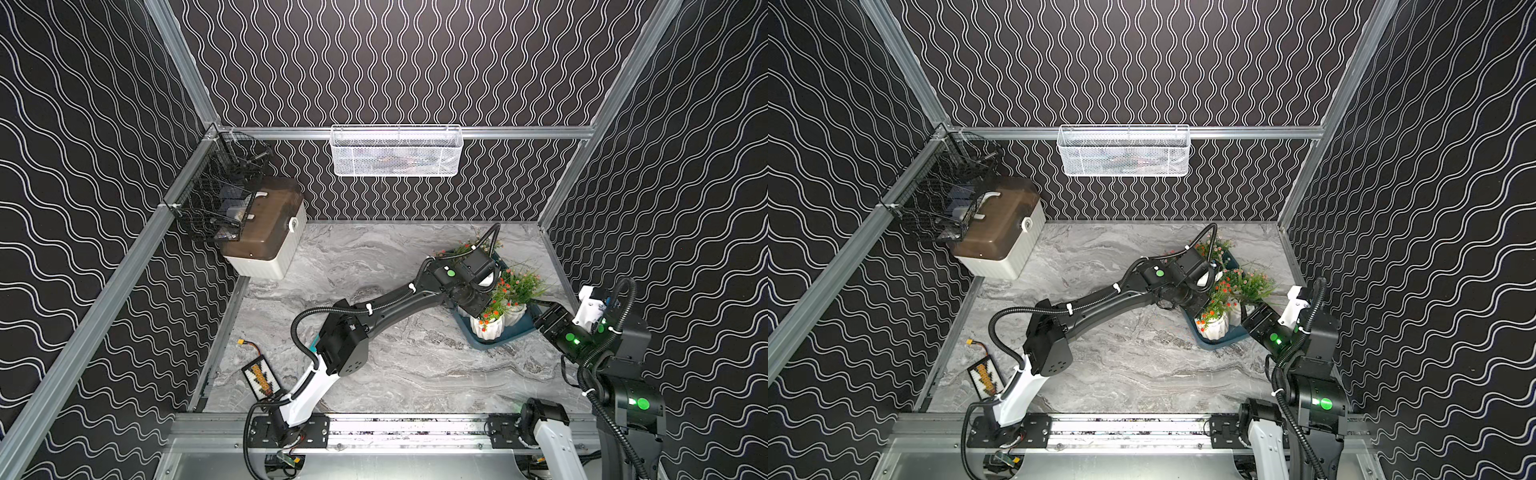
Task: Put the potted gypsophila into the storage box
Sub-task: Place the baby's breath potted plant at the storage box.
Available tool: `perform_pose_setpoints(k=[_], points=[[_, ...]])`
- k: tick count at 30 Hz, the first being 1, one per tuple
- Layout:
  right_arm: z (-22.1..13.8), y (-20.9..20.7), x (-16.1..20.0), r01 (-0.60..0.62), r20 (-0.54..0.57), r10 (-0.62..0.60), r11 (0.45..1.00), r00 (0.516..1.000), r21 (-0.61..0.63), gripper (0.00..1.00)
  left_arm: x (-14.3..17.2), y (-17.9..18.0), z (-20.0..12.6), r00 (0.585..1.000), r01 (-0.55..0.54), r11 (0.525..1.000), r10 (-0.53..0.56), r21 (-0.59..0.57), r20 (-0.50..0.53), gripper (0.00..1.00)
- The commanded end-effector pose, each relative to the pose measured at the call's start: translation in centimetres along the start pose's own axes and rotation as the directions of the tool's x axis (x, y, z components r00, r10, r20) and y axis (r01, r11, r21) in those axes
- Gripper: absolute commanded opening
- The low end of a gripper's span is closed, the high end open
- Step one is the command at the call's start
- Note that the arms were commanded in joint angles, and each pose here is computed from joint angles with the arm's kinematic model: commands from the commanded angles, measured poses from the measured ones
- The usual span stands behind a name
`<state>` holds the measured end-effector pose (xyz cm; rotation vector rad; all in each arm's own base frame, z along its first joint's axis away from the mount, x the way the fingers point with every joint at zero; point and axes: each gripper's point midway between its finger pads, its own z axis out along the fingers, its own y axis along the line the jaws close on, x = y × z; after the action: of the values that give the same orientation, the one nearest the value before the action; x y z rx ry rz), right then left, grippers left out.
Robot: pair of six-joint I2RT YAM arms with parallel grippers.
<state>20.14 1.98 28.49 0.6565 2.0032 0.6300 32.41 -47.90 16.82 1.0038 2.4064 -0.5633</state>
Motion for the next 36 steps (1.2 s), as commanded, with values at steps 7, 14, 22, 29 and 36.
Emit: perform_pose_setpoints(k=[7,14,22,29,36], points=[[0.0,-1.6,0.9,0.049,-0.045,-0.046,0.996,0.998,0.08,0.64,-1.3,0.6,1.0,0.998,0.034,0.999,-0.034,0.001,0.048,0.0],[0.1,-1.6,1.2,0.053,-0.049,-0.05,0.996,0.998,0.067,0.64,-1.1,1.0,2.1,0.998,0.042,0.999,-0.041,-0.005,0.043,0.0],[0.2,-1.4,1.2,0.056,-0.049,-0.054,0.997,0.997,0.055,0.64,-0.9,1.1,3.2,0.998,0.047,0.999,-0.047,-0.007,0.034,0.0],[0.4,-1.3,1.1,0.06,-0.053,-0.057,0.997,0.997,0.048,0.64,0.0,1.5,4.3,0.999,0.047,0.999,-0.047,-0.016,0.016,0.0],[0.5,-1.3,1.2,0.059,-0.057,-0.056,0.997,0.997,0.049,0.65,0.6,1.6,4.8,0.999,0.046,0.999,-0.046,-0.014,0.002,0.0]])
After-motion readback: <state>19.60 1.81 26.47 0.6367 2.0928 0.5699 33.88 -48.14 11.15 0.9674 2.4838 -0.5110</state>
